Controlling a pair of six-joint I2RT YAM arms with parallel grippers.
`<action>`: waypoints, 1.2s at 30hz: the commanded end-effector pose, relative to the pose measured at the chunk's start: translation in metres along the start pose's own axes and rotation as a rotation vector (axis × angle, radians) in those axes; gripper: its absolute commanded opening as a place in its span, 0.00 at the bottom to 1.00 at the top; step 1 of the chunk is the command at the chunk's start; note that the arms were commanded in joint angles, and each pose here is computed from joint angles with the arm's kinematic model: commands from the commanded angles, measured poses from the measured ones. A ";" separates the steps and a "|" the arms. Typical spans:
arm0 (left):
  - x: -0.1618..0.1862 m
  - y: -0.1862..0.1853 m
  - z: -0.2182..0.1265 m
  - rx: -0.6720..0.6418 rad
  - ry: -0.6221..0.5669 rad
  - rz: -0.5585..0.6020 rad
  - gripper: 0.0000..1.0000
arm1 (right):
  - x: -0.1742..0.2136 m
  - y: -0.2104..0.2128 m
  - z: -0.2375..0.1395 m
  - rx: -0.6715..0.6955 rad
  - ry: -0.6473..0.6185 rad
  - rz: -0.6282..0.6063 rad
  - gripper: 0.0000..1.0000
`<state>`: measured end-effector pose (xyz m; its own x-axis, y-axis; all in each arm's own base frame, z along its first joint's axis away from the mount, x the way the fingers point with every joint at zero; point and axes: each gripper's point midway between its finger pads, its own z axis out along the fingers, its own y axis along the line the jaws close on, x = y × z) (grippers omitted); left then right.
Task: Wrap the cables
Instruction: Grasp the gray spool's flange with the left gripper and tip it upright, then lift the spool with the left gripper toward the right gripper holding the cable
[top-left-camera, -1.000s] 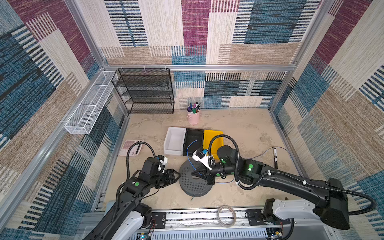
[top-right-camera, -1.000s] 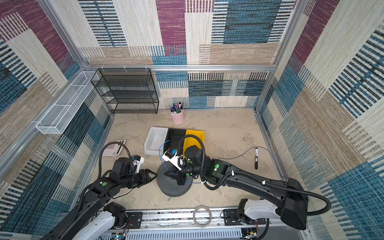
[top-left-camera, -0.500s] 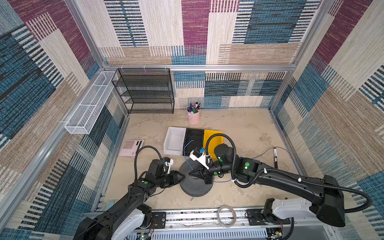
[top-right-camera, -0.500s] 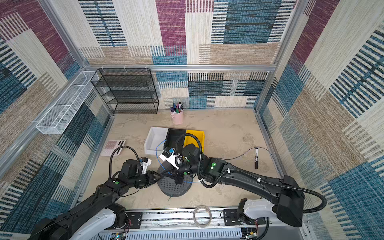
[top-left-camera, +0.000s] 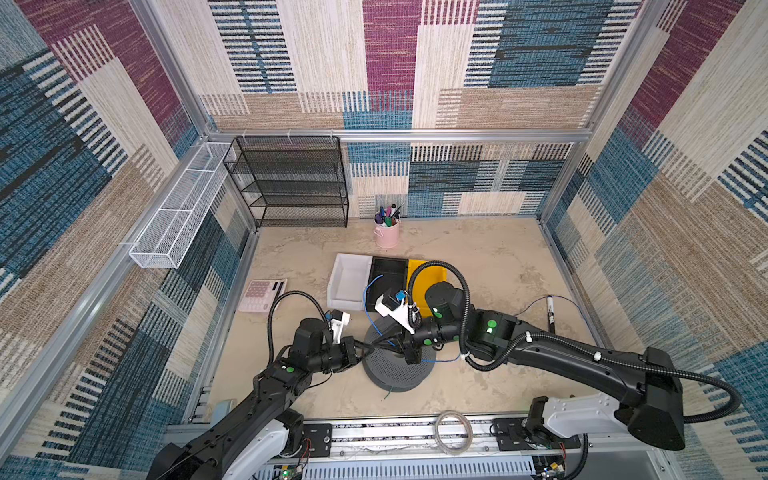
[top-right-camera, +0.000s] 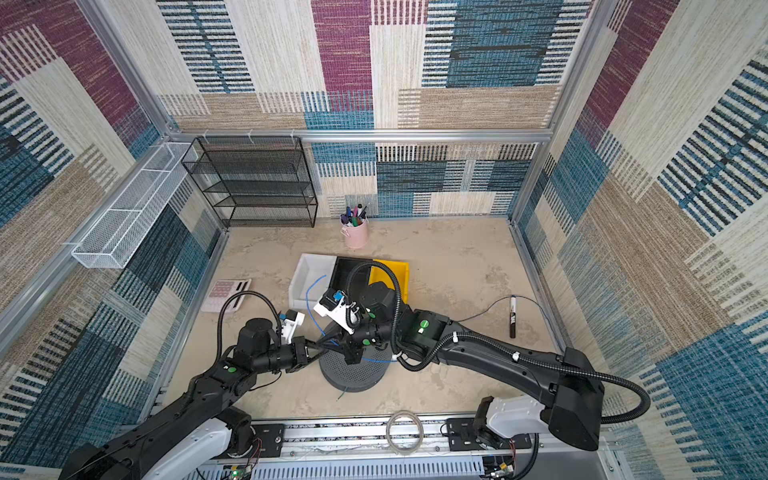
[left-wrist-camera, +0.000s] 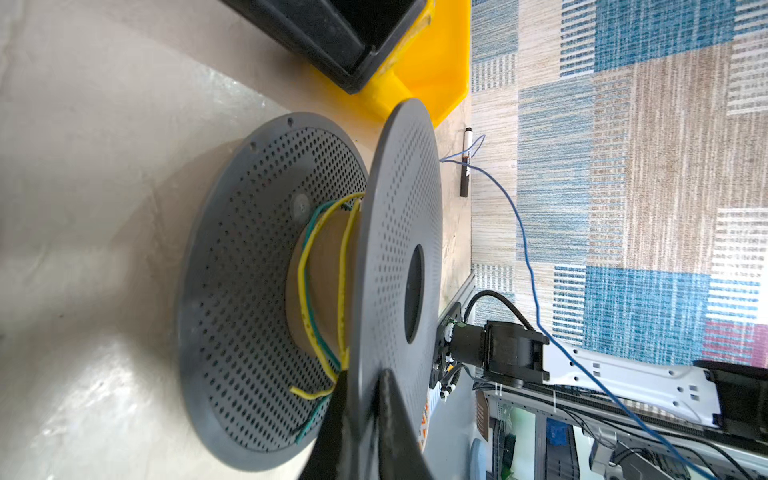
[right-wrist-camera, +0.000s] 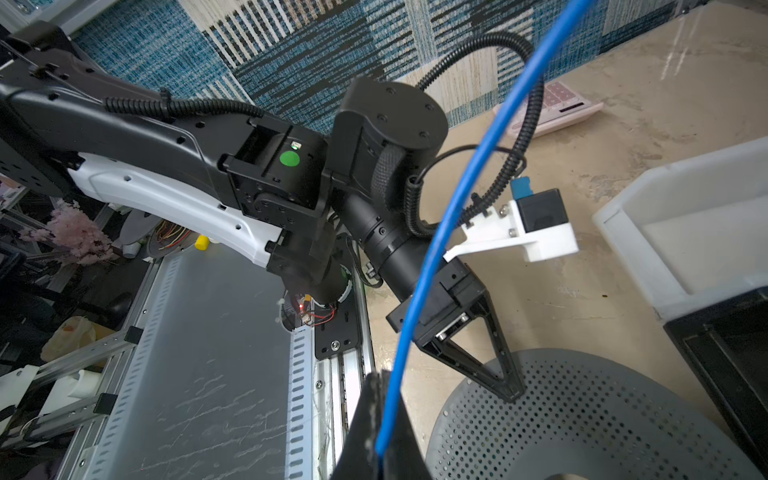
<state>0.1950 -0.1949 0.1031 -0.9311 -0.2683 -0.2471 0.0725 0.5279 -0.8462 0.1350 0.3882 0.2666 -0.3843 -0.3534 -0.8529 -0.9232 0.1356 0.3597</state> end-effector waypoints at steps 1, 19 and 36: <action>-0.012 0.018 -0.008 -0.144 -0.069 -0.001 0.00 | -0.013 0.009 -0.006 -0.026 -0.035 0.004 0.00; -0.073 -0.058 -0.049 -0.581 -0.063 0.211 0.00 | 0.021 -0.020 -0.036 0.126 -0.058 0.051 0.00; -0.033 -0.144 0.043 -0.560 0.017 0.412 0.00 | 0.027 -0.050 -0.088 0.302 -0.075 0.088 0.00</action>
<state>0.2206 -0.2903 0.2064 -0.8866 0.1071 -0.4499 0.2715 0.9080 -0.3190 0.1726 0.2956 0.2599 -0.4543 -0.2523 -0.8544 -0.8464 0.4215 0.3256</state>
